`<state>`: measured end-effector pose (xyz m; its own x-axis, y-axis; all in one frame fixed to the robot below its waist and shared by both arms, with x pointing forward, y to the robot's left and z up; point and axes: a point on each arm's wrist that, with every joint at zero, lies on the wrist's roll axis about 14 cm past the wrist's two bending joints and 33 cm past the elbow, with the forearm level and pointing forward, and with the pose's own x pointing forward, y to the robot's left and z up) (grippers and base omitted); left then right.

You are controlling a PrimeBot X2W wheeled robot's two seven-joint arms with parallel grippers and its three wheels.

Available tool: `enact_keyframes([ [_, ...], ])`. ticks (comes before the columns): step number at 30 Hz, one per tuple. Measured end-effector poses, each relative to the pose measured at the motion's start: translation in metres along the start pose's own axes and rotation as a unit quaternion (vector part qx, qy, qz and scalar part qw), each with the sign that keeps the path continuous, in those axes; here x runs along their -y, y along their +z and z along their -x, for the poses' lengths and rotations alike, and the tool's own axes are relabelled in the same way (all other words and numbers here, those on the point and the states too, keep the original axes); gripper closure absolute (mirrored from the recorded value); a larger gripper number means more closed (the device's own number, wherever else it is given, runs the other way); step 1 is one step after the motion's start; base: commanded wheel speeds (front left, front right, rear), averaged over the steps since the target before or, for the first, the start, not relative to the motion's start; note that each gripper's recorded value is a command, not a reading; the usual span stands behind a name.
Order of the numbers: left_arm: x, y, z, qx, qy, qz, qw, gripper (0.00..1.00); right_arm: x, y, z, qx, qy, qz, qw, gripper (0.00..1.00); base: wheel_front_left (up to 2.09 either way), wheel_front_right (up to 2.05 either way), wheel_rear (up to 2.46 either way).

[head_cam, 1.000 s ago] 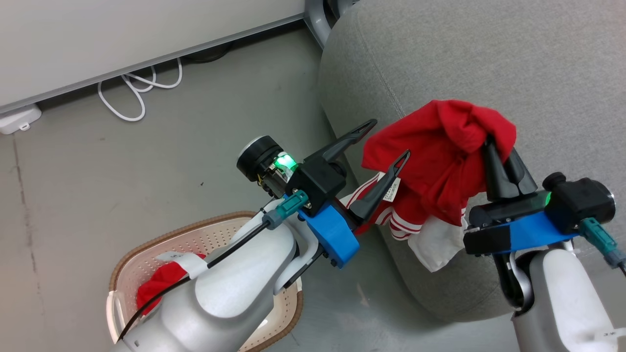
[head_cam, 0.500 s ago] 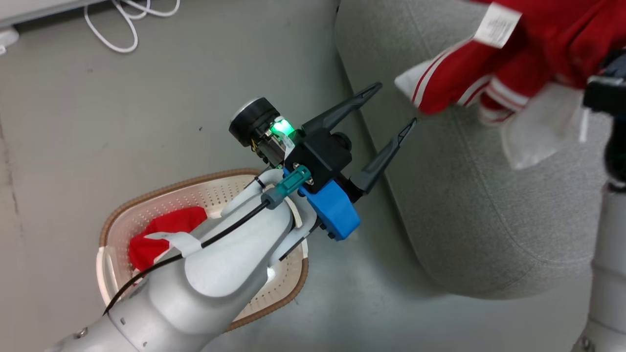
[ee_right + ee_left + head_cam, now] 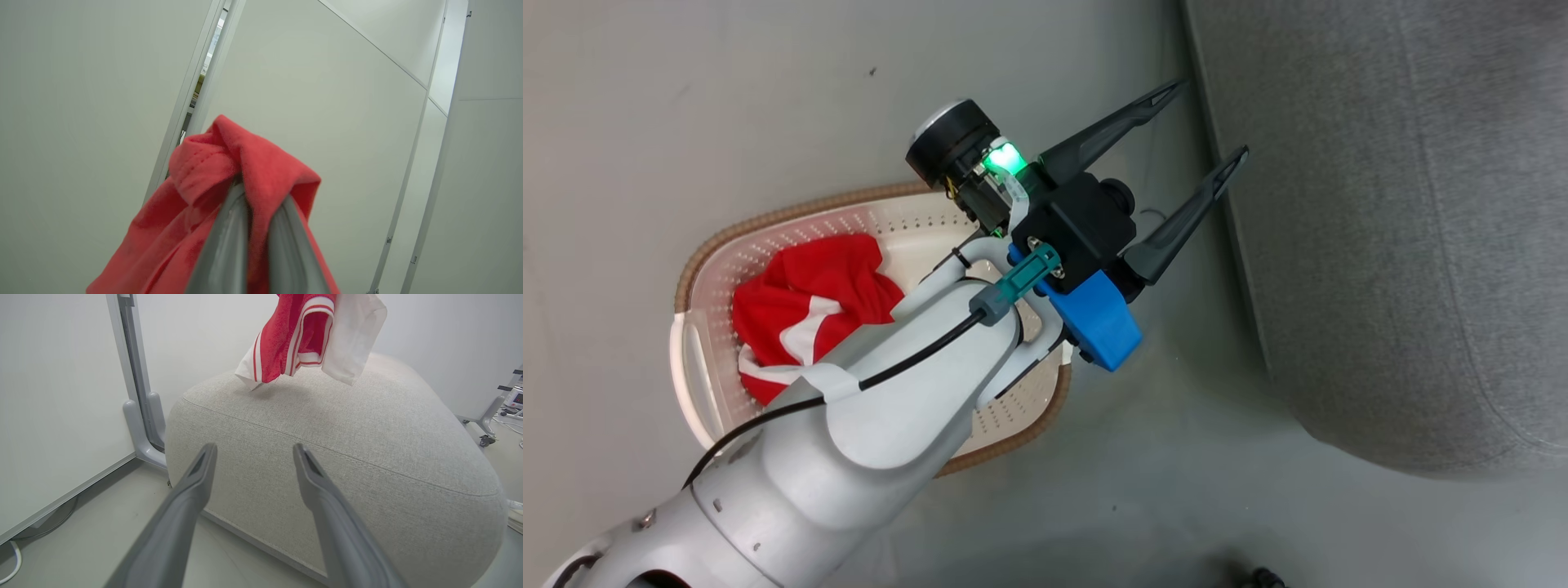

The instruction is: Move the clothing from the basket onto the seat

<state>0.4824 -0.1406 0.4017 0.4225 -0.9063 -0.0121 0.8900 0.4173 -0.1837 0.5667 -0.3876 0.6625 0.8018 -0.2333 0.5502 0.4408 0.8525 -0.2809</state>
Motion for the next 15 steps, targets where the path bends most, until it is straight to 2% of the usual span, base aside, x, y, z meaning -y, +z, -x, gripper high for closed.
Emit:
enact_keyframes([
  [7,-0.009,-0.018,0.002,-0.010,0.004,0.007,1.000,0.00,-0.004,-0.076,0.025,-0.102,0.001,0.011,0.995,1.00,0.00,0.00,0.00],
  [15,-0.015,-0.021,0.003,-0.012,0.008,0.005,1.000,0.00,-0.003,-0.163,0.094,-0.255,-0.012,0.006,0.967,1.00,0.00,0.00,0.00],
])
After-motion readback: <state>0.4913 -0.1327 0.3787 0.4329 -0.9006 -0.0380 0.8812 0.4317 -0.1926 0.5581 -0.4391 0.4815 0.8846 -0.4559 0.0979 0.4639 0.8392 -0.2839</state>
